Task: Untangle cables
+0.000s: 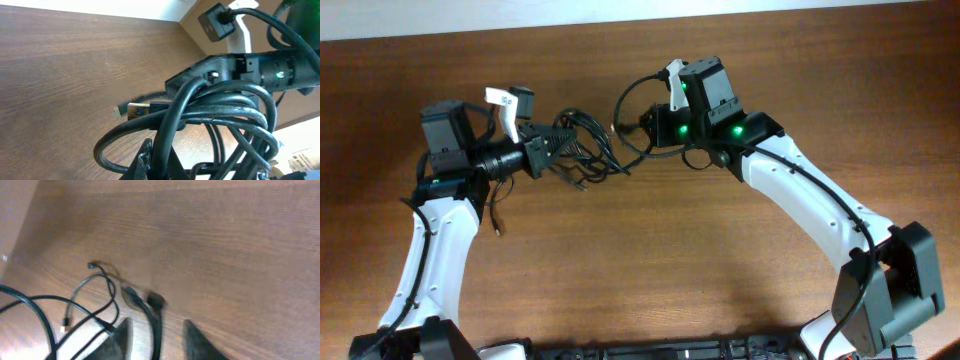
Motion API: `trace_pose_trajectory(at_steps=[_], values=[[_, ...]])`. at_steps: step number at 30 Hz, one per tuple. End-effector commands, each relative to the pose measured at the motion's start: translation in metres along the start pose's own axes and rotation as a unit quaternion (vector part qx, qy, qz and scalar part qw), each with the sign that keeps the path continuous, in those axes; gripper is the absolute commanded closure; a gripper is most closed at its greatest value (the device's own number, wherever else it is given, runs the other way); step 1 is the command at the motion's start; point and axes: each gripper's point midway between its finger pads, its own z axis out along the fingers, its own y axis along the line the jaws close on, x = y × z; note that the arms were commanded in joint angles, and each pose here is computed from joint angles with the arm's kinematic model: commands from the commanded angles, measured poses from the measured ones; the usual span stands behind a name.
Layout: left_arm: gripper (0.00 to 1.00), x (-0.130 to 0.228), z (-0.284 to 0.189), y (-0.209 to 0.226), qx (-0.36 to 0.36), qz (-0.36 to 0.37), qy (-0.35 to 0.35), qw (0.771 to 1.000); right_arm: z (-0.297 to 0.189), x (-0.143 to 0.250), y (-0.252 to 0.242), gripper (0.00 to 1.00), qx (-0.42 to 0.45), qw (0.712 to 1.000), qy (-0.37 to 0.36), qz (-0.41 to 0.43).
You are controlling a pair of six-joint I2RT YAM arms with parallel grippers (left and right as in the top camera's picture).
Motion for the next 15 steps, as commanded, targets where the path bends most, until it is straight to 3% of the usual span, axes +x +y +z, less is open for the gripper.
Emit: trace_pose_trajectory(at_steps=[1, 3, 6, 7, 8, 10, 13, 15], values=[[1.00, -0.004, -0.004, 0.028, -0.080, -0.047, -0.007, 0.996, -0.028, -0.020, 0.008, 0.51, -0.039, 0.999, -0.022, 0.001], [1.00, -0.004, -0.008, 0.046, -0.131, -0.084, -0.015, 0.988, -0.049, -0.008, 0.054, 0.51, -0.150, 0.983, -0.003, -0.103], [1.00, -0.001, -0.008, 0.046, -0.134, -0.092, -0.011, 0.987, -0.045, 0.026, 0.094, 0.52, -0.198, 0.951, 0.021, -0.237], [1.00, 0.001, -0.008, 0.046, -0.134, -0.096, -0.008, 0.986, -0.042, 0.029, 0.101, 0.52, -0.192, 0.945, 0.015, -0.263], [1.00, 0.007, -0.008, 0.045, -0.133, -0.110, 0.002, 0.985, -0.030, 0.022, 0.096, 0.52, -0.128, 0.951, -0.008, -0.281], [1.00, 0.019, -0.002, 0.039, -0.127, -0.128, 0.024, 0.983, -0.020, 0.011, 0.094, 0.63, -0.070, 0.952, -0.039, -0.296], [1.00, 0.023, 0.009, 0.028, -0.113, -0.120, 0.036, 0.986, -0.019, 0.010, 0.095, 0.73, -0.063, 0.951, -0.045, -0.299], [1.00, 0.024, 0.015, 0.022, -0.105, -0.113, 0.042, 0.987, -0.017, 0.011, 0.093, 0.86, -0.062, 0.952, -0.042, -0.298]])
